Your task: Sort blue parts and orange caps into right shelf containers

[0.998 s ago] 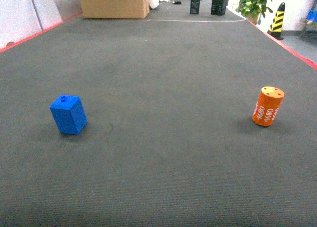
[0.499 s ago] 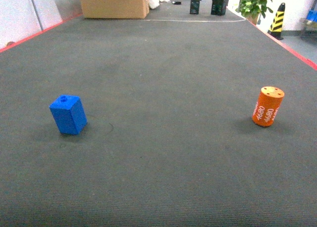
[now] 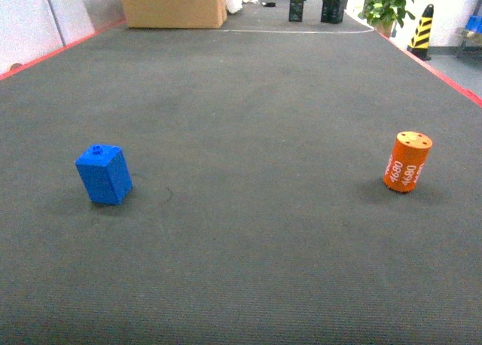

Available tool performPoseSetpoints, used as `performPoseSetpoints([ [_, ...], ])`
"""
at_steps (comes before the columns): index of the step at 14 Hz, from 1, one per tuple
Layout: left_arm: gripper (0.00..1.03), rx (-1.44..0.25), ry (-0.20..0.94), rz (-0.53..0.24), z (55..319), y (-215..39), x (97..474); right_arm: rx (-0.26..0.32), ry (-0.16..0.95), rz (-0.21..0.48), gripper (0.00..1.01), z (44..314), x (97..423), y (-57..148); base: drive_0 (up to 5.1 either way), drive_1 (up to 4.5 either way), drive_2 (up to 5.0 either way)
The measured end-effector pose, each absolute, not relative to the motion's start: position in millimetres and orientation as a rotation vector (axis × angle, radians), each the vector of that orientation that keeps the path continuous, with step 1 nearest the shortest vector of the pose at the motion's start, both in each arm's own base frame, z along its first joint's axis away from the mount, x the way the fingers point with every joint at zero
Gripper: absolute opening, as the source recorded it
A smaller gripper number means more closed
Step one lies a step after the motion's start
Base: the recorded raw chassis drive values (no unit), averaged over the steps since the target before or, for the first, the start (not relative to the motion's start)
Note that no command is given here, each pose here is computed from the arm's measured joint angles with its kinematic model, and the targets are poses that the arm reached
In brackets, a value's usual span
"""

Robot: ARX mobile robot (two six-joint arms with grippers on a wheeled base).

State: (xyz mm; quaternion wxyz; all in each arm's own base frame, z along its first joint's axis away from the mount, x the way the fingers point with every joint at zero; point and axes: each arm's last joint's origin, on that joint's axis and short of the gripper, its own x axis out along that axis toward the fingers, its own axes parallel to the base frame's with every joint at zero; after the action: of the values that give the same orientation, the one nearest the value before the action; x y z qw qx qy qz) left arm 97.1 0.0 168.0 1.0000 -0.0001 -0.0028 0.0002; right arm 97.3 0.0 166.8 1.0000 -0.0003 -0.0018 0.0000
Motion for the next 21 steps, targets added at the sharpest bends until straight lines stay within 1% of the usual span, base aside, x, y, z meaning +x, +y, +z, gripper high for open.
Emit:
performPoseSetpoints([
  [15, 0.98, 0.000, -0.006, 0.000, 168, 0, 97, 0.000, -0.004, 0.000, 0.98, 167, 97, 0, 0.0, 0.00, 0.0],
  [17, 0.98, 0.000, -0.006, 0.000, 168, 0, 97, -0.019, 0.219, 0.014, 0.98, 162, 100, 1, 0.0, 0.00, 0.0],
  [18, 0.98, 0.000, -0.006, 0.000, 168, 0, 97, -0.022, 0.276, 0.019, 0.98, 160, 108, 2, 0.0, 0.00, 0.0],
  [19, 0.98, 0.000, -0.005, 0.000, 168, 0, 97, -0.018, 0.284, 0.016, 0.98, 164, 117, 1, 0.0, 0.00, 0.0],
  [21, 0.98, 0.000, -0.006, 0.000, 168, 0, 97, -0.018, 0.259, -0.012, 0.98, 179, 145, -3, 0.0, 0.00, 0.0],
])
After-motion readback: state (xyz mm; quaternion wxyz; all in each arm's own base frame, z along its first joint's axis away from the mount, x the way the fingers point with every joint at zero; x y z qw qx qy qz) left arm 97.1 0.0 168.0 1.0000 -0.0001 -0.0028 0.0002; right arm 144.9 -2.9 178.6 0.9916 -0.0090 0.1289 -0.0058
